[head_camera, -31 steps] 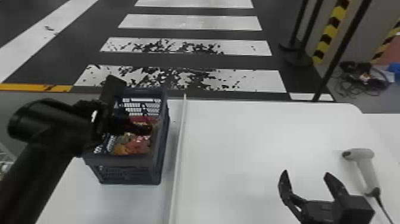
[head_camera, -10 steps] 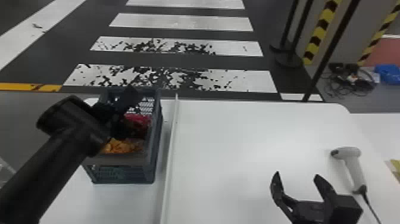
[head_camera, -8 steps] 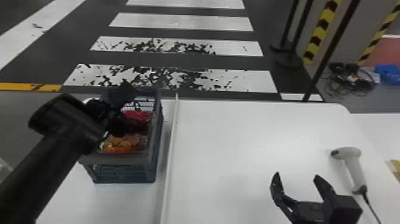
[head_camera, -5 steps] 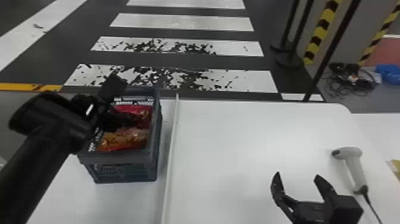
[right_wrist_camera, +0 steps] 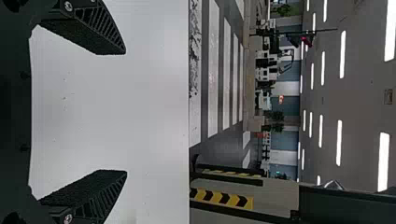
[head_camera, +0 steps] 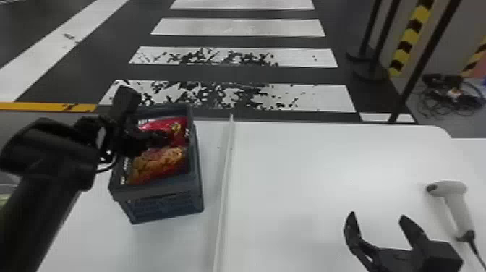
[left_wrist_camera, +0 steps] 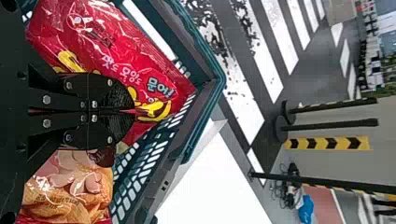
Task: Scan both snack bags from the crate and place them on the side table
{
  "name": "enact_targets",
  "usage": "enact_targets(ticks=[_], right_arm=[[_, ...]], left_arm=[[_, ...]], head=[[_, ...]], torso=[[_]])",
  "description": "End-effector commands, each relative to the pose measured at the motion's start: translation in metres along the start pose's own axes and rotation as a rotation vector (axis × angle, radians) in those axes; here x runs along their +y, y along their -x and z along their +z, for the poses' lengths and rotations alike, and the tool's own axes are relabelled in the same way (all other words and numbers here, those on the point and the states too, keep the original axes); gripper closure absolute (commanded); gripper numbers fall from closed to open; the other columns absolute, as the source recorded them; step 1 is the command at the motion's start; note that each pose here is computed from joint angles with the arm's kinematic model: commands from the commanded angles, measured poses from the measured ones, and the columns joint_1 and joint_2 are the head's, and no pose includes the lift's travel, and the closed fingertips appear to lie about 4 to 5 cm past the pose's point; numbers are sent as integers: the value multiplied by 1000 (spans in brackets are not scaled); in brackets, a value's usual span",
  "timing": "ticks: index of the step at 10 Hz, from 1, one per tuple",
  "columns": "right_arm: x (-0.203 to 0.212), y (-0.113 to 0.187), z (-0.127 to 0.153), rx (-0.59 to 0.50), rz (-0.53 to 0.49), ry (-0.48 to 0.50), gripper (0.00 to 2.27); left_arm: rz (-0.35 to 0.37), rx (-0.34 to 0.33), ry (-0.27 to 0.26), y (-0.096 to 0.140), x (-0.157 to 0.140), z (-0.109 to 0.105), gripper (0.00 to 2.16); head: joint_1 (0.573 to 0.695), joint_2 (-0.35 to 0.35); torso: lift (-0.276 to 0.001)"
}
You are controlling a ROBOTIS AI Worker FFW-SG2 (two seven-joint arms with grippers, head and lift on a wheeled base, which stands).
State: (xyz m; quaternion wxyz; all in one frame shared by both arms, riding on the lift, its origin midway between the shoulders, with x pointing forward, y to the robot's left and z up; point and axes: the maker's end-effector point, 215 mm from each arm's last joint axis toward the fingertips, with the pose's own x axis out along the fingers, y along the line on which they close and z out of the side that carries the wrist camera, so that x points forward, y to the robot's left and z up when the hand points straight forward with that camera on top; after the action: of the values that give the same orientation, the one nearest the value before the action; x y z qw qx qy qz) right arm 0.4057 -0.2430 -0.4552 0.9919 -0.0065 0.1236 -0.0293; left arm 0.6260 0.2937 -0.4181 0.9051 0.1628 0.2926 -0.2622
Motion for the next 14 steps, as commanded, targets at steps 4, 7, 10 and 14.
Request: enact_targets(ticks=[4,7,10,14], right_arm=[[2,1,-5,15,1,3,80],[2,0,-4,13,1,4,83],[1,0,-4,13,-2,5,83],[2,1,-5,17,0,12,83]], left_arm=[[4,-192,54,12,1,8,2135],[22,-310,114,25,3,7,2135],[48,-471,133,50,7,20,2135],[29,-544,139,69,3,51,2135]], head=[[695,55],[695,62],[695,67],[695,72]], torso=[[-95],[-95],[-95],[-95]])
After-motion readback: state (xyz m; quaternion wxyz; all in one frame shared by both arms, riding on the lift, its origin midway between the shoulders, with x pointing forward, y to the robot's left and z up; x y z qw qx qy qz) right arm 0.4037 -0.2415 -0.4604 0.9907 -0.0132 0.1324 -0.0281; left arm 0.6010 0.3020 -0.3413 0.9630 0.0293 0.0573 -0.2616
